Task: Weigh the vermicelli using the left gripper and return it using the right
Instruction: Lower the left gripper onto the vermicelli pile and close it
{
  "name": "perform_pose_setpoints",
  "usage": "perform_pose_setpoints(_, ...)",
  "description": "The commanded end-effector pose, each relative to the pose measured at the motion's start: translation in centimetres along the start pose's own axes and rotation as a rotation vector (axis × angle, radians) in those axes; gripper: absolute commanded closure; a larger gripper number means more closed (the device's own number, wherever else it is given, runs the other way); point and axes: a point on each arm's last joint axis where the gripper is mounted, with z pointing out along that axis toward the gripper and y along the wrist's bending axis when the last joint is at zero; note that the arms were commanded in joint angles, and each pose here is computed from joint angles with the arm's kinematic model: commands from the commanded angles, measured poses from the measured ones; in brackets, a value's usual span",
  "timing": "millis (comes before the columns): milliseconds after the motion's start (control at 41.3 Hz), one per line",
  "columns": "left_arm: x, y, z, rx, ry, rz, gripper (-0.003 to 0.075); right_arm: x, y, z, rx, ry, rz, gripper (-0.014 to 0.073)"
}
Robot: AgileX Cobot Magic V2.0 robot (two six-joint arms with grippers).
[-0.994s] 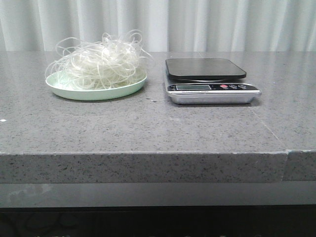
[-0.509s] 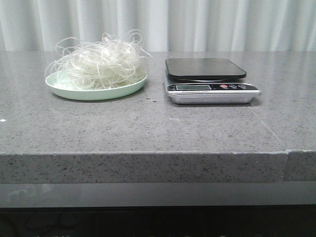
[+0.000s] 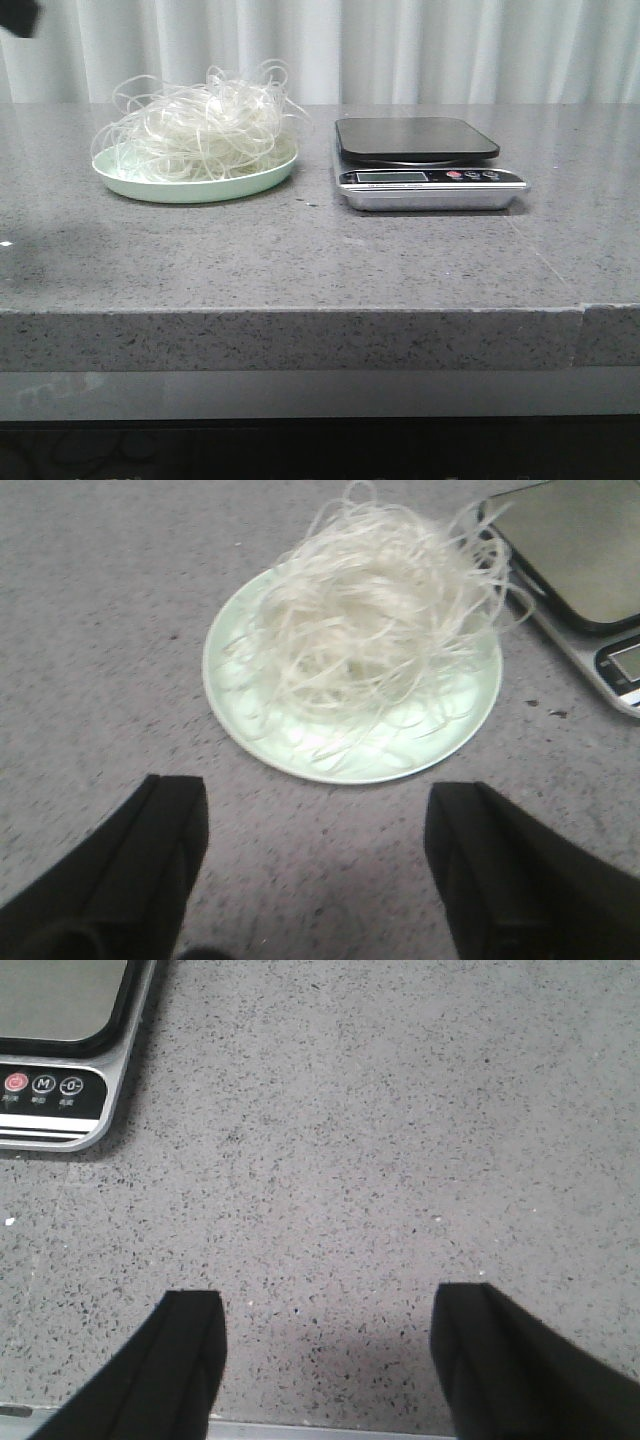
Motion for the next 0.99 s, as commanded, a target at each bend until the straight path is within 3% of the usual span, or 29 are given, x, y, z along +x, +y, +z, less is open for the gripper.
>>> perform_pose_setpoints(0,-3.1,-1.3,1.0,0.037,-0.108,0.039,0.0196,-1.5,0.0,-0.6,0.002,-0.088,-0.008,0.0052)
perform_pose_setpoints(364,-6.4,-3.8,9.2,0.055,-0.047,0.219,0.0196,-1.5,0.0,-0.6,0.002,-0.088,-0.008,0.0052)
perform_pose_setpoints(679,-6.2,-3.9,14.6,0.028,0.008,0.322,0.0196,-1.5,0.0,-0.6,0.002,-0.088,-0.008,0.0052)
perform_pose_setpoints(848,-5.8,-3.9,15.6,0.027,0.028,0.333,0.0197,-1.5,0.0,-0.6,0.002,-0.088,-0.008,0.0052)
perform_pose_setpoints(969,-5.7,-3.9,15.6,0.027,0.032,0.333,0.0286,-1.5,0.0,-0.6,0.002,-0.088,-0.008,0.0052)
